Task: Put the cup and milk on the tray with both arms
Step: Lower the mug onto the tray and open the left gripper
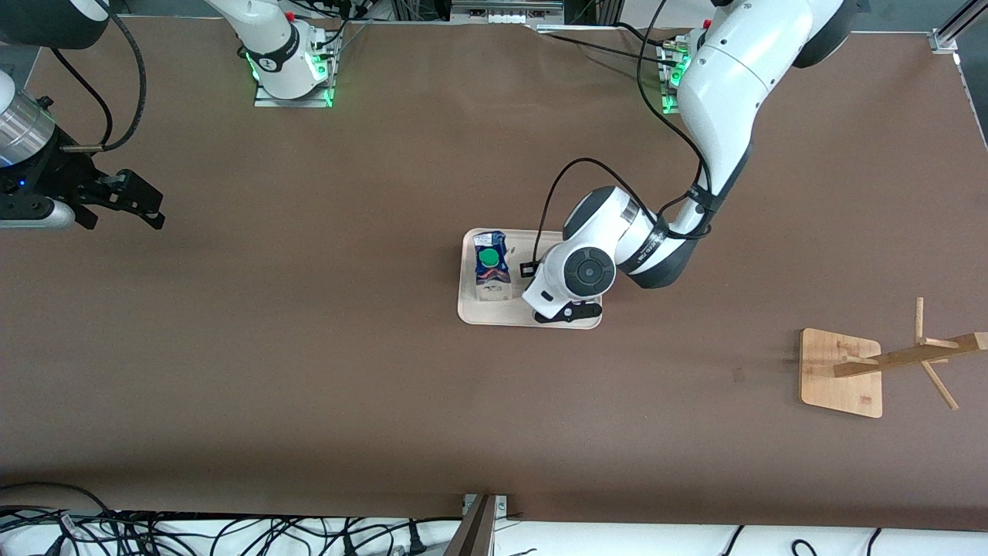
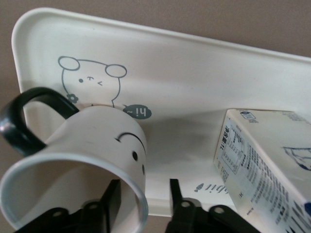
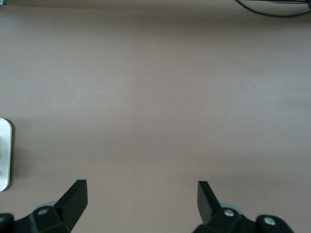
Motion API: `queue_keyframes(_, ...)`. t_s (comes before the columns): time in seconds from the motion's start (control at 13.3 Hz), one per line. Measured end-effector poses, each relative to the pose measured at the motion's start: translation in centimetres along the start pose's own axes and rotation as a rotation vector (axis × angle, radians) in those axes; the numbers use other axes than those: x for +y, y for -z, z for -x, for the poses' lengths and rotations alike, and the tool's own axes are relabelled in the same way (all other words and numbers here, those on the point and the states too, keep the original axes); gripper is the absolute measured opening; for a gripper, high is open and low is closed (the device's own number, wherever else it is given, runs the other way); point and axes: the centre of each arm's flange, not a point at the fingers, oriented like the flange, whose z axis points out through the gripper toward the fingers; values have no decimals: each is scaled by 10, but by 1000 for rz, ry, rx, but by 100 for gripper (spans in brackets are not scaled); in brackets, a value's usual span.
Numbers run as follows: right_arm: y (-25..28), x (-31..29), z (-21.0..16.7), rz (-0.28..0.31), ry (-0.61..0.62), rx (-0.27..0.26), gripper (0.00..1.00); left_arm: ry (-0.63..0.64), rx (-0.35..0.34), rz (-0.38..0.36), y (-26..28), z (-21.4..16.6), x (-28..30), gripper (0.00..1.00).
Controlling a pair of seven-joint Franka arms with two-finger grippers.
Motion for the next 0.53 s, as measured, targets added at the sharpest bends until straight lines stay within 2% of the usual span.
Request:
queue_keyframes(0.3, 0, 0, 0, 0, 0, 0, 100, -9, 30, -18, 5, -5, -3, 93)
queue_keyframes(0.38, 0, 0, 0, 0, 0, 0, 100, -8, 32, -17, 6, -6, -4, 100)
queue_keyframes(0.53, 0, 0, 0, 0, 0, 0, 100, -8, 36, -15, 8, -6, -4, 100)
